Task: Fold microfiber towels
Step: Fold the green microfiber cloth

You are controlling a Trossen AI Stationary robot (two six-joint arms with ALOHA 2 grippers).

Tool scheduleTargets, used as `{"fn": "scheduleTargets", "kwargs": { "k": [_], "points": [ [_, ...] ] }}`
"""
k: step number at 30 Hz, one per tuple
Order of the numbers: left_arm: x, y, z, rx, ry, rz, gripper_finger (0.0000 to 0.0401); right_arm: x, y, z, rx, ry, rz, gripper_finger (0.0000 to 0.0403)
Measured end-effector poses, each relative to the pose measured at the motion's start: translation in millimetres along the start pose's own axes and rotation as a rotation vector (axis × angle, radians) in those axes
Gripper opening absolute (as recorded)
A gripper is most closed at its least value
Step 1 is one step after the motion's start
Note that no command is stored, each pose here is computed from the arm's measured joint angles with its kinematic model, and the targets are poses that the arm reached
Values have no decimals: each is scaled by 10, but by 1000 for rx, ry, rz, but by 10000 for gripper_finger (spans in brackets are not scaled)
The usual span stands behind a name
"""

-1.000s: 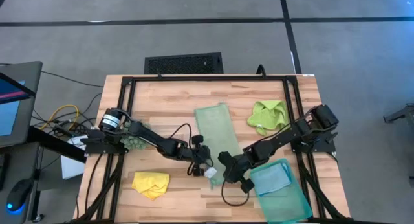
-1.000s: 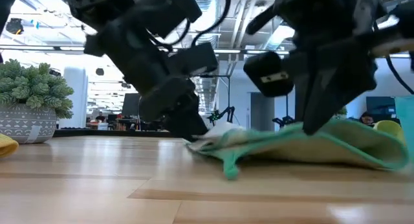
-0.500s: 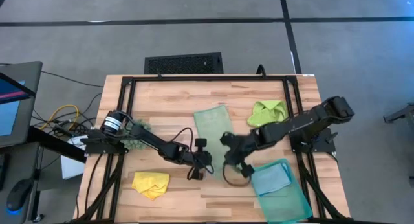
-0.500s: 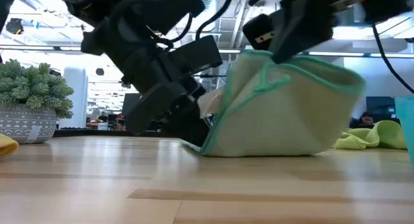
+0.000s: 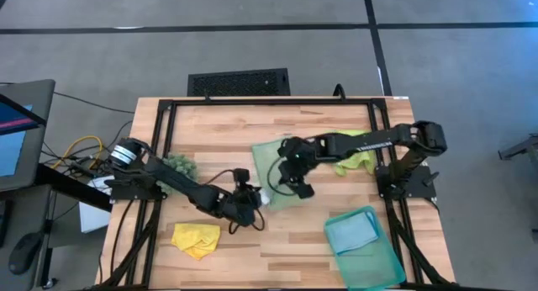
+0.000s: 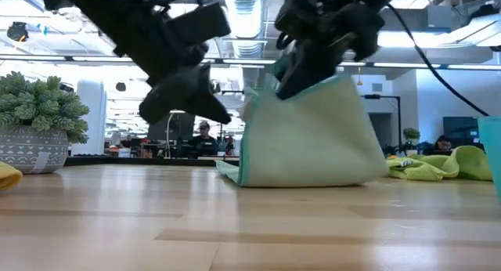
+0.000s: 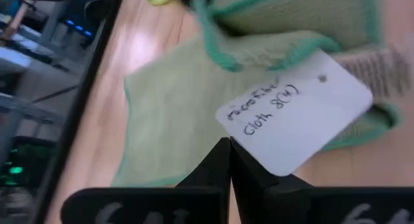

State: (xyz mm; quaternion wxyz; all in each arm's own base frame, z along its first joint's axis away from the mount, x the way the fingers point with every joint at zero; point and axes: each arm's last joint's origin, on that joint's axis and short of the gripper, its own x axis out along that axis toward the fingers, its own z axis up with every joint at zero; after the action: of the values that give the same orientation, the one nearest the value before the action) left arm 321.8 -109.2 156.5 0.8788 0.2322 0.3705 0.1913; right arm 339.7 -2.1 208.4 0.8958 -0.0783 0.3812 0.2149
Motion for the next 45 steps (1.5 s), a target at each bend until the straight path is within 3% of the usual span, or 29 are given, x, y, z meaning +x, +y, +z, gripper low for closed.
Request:
{"fn": "scheduleTargets", "kwargs": {
  "k": [10,16,21,31,39,45],
  "points": [
    [95,126,-527,-197,-104,17,0,-26,-687,-20,90,12,-110,9],
    [112,162,-642,-225,-95,120,0,12,-1049,-135,158,30,-156,9],
    [89,140,-668,-229,-84,115,0,61,-1283,-201,192,40,-196,11],
    [60,123,-660,-291,-101,138,0,38,-1503,-351,242,56,-235,10],
    [61,124,-660,-307,-102,138,0,-46,-1558,-312,228,20,-287,9],
    [61,125,-660,-316,-103,138,0,60,-1621,-425,242,21,-259,13]
  ]
}}
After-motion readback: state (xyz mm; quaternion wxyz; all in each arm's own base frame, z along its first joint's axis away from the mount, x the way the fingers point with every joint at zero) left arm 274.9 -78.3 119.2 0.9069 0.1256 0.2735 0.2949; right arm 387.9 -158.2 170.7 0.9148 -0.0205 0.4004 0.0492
